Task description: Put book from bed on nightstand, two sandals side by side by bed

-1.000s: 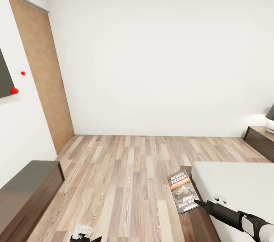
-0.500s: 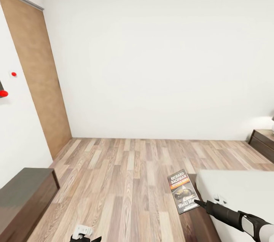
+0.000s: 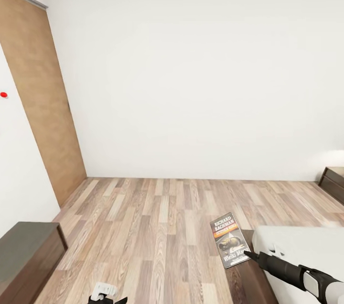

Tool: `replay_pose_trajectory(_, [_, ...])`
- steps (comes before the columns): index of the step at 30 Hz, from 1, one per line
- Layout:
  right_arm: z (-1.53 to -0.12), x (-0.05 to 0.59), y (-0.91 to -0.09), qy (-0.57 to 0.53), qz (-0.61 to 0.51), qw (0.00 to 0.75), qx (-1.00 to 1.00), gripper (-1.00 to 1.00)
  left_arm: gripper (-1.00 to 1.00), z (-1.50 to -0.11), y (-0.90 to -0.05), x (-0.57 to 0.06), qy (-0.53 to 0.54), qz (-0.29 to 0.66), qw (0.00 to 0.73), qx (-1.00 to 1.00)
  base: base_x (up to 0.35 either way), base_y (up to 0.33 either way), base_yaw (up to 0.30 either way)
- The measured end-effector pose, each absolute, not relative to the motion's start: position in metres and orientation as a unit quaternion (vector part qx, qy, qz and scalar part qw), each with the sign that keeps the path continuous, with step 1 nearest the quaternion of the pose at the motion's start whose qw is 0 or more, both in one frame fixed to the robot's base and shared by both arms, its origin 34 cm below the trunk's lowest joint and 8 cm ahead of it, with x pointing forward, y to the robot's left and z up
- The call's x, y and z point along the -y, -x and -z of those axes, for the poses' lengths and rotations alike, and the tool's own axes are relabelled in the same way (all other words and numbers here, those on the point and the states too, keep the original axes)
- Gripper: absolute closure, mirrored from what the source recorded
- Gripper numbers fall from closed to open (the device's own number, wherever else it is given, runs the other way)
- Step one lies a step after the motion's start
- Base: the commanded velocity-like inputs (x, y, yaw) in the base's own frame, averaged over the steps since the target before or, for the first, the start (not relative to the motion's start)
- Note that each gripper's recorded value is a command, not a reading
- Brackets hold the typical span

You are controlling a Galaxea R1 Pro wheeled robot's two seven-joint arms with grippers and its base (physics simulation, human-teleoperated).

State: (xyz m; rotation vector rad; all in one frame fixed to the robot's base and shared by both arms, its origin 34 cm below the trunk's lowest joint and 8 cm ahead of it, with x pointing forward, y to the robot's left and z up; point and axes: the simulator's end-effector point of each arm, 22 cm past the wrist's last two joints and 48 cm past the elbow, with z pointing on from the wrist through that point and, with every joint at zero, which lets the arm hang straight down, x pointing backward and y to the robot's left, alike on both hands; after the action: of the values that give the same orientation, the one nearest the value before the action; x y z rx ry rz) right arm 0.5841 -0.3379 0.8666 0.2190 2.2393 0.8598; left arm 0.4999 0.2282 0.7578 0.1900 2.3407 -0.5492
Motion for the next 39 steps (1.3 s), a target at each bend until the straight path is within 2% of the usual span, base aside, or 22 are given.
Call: replay_pose_trajectory(39, [-0.8661,0.3383,-0.5838,-0.086,-0.333,0.358,-0.868,1.0,-1.0,-0.7577,-0.4996,-0.227,-0.074,0.213,0.357,-0.907,0.32,0.0,0.0])
